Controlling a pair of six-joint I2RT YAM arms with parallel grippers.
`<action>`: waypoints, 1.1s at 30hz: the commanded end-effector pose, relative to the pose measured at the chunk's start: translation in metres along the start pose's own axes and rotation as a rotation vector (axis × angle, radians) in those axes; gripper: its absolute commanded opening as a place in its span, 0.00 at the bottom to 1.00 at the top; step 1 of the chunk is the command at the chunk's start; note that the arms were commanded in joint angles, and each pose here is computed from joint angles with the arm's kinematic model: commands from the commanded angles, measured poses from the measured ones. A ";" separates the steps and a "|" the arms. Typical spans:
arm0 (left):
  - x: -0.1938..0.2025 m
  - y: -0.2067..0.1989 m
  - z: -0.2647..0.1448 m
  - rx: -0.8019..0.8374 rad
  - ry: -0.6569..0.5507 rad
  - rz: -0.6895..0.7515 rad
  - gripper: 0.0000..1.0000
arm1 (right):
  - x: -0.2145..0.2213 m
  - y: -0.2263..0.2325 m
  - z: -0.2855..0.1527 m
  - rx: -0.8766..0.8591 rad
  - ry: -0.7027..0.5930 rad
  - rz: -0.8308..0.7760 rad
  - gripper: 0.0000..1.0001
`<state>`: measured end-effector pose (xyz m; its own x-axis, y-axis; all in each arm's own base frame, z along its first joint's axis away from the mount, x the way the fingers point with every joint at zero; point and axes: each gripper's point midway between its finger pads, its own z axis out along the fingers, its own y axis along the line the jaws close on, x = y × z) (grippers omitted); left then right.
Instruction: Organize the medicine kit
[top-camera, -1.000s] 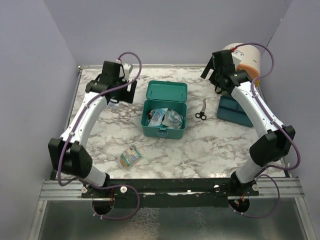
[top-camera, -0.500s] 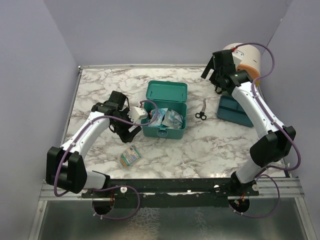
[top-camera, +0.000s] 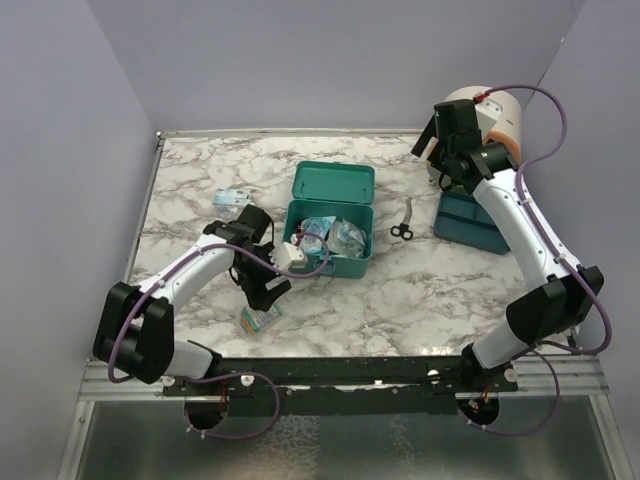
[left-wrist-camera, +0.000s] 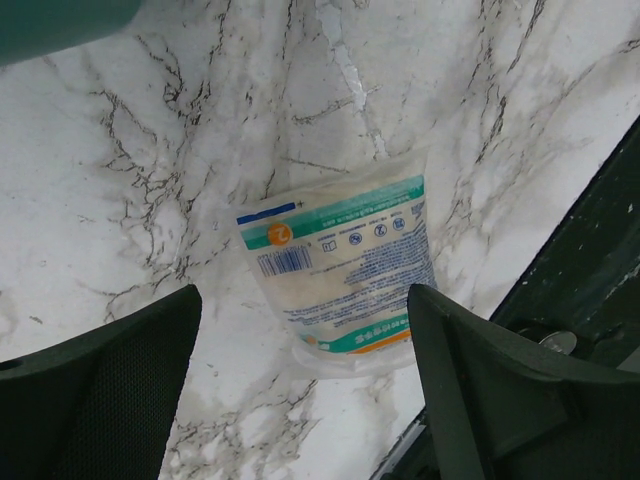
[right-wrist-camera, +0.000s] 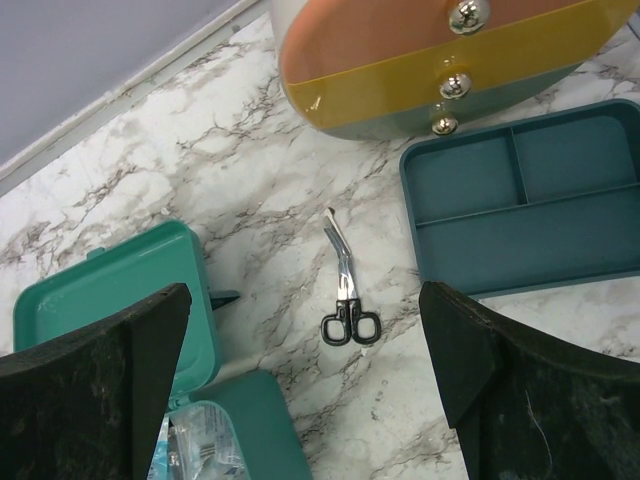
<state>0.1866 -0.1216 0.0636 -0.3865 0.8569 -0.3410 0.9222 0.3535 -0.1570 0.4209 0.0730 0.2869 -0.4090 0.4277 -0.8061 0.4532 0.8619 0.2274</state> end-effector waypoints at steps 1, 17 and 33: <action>-0.009 -0.008 0.009 0.016 -0.025 -0.088 0.86 | -0.006 -0.014 -0.006 0.049 -0.027 0.028 1.00; 0.028 -0.016 0.036 0.020 0.043 -0.083 0.82 | -0.009 -0.019 -0.009 0.074 -0.035 0.036 1.00; 0.025 -0.014 0.029 -0.012 0.016 -0.064 0.23 | -0.002 -0.020 -0.010 0.075 -0.015 0.070 1.00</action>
<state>0.1711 -0.1229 0.0281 -0.4563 0.8247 -0.3341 0.8898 0.4225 -0.1723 0.4110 0.0651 0.2805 -0.4021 0.4628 -0.7900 0.5153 0.8276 0.2226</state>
